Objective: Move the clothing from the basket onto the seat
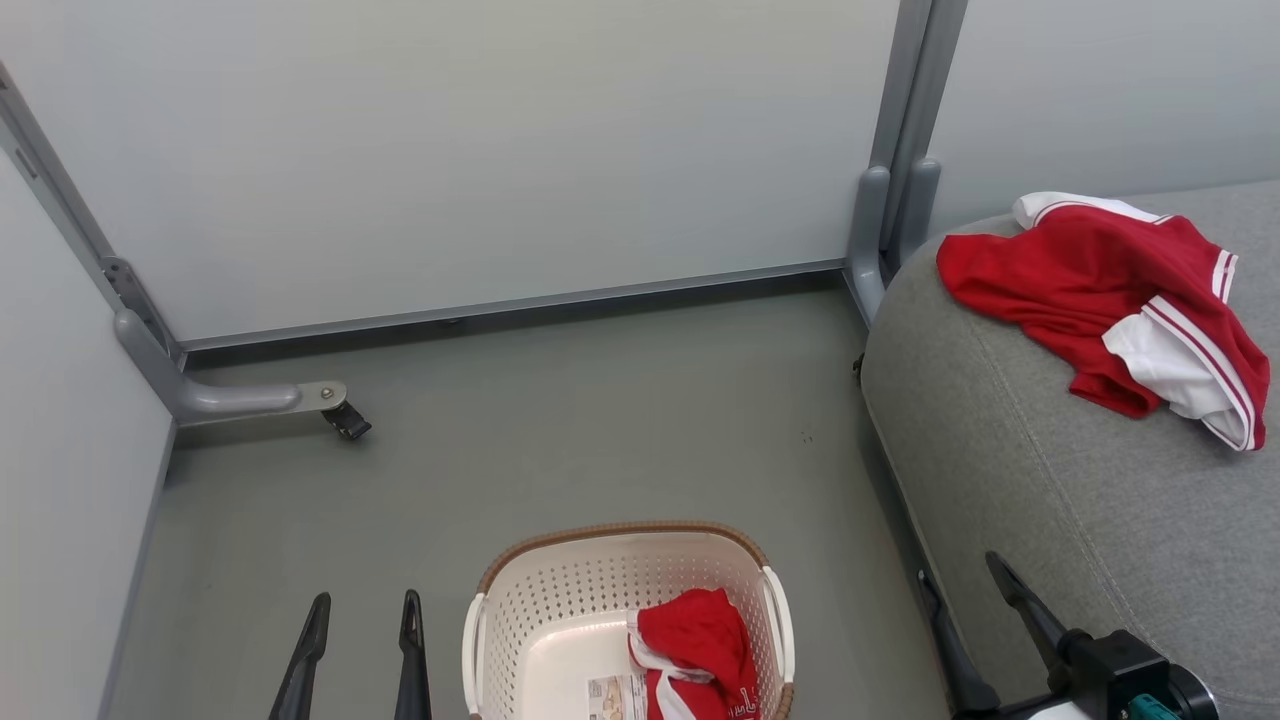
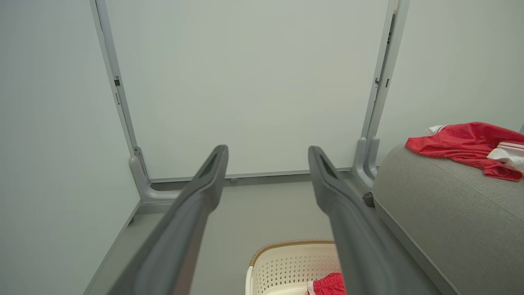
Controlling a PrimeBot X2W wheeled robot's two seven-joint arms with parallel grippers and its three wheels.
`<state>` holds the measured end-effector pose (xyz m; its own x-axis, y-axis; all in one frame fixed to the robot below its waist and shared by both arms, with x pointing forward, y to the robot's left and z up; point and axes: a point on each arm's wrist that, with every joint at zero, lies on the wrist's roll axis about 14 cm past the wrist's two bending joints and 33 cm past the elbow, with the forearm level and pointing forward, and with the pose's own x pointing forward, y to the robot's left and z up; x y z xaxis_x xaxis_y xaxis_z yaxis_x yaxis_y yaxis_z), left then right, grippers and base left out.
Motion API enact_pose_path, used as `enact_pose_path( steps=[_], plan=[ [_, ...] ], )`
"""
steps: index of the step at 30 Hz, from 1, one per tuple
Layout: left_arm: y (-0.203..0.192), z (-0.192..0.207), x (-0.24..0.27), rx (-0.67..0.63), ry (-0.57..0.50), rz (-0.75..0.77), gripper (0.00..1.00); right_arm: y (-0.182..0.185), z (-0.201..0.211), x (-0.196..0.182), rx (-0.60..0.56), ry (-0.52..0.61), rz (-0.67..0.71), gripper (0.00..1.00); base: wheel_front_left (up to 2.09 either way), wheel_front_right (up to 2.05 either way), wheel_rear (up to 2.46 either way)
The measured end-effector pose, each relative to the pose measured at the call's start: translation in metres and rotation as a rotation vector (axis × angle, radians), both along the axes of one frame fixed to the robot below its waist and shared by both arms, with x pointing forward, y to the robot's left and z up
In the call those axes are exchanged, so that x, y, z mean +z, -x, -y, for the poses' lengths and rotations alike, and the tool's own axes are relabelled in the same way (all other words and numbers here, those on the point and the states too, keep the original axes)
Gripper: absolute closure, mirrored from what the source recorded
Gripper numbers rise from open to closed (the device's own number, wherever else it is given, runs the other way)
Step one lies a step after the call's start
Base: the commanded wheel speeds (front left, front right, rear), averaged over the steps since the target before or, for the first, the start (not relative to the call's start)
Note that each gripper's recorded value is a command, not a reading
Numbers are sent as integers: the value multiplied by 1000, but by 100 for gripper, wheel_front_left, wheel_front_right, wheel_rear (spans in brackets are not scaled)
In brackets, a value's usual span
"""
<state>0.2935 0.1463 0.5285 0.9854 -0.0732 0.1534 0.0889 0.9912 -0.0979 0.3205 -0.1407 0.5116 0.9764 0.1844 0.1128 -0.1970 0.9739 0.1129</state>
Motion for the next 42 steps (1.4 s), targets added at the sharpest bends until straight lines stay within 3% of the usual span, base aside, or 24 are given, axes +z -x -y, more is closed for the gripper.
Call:
enact_pose_path(
  steps=[42],
  plan=[
    [-7,20,-23,-57,21,-83,0,-3,8,-7,-18,18,-24,0,0,0,0]
  ],
)
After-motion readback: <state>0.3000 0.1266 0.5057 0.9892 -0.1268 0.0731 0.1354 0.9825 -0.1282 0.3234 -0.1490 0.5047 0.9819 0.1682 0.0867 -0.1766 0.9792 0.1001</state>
